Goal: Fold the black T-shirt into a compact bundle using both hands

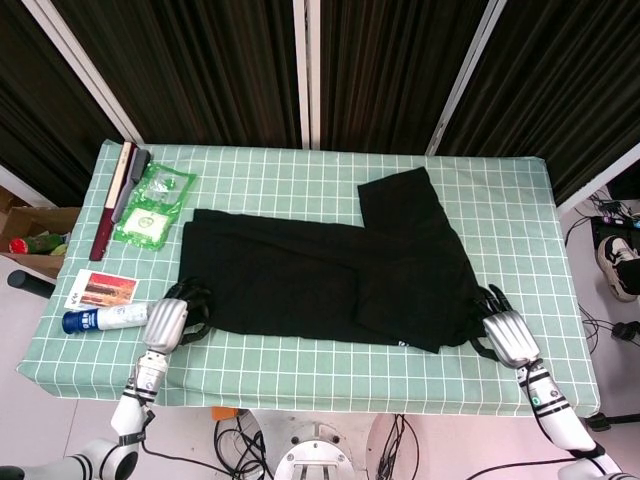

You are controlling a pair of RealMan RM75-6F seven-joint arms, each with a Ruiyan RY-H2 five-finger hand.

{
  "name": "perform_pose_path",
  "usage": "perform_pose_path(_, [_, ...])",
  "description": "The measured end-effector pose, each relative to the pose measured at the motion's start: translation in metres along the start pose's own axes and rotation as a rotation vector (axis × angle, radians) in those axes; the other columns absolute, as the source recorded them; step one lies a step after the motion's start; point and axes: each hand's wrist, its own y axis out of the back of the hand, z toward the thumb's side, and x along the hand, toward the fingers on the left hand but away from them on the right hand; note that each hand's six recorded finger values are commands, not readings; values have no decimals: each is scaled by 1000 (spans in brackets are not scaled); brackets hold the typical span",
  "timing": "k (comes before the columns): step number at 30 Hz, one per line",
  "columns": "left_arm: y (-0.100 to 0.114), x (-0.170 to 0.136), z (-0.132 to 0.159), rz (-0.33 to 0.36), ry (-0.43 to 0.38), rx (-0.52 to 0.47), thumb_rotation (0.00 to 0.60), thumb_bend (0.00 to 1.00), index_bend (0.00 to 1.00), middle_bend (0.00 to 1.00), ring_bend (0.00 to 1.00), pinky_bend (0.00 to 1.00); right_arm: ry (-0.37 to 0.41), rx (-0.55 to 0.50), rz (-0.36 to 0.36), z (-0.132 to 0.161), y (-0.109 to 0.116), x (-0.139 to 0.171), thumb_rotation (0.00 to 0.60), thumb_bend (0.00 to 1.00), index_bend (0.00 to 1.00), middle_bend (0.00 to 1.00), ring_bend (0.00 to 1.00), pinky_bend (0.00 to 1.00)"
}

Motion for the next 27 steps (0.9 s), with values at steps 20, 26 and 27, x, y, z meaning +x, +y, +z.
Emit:
perform_pose_path(20, [3,-98,15,-65,34,5,533,325,213,134,78,184,-38,-30,63,-1,5,83,600,43,119,138,0,0])
perform_pose_path(26, [25,-98,24,-37,24,-11,428,314,190,130,77,178,-2,-25,55,8,27,89,600,24,40,125,0,0])
perform_pose_path(27, [31,-98,25,-28,21,-12,428,314,190,130,77,178,8,-22,47,9,34,89,600,24,39,132,0,0])
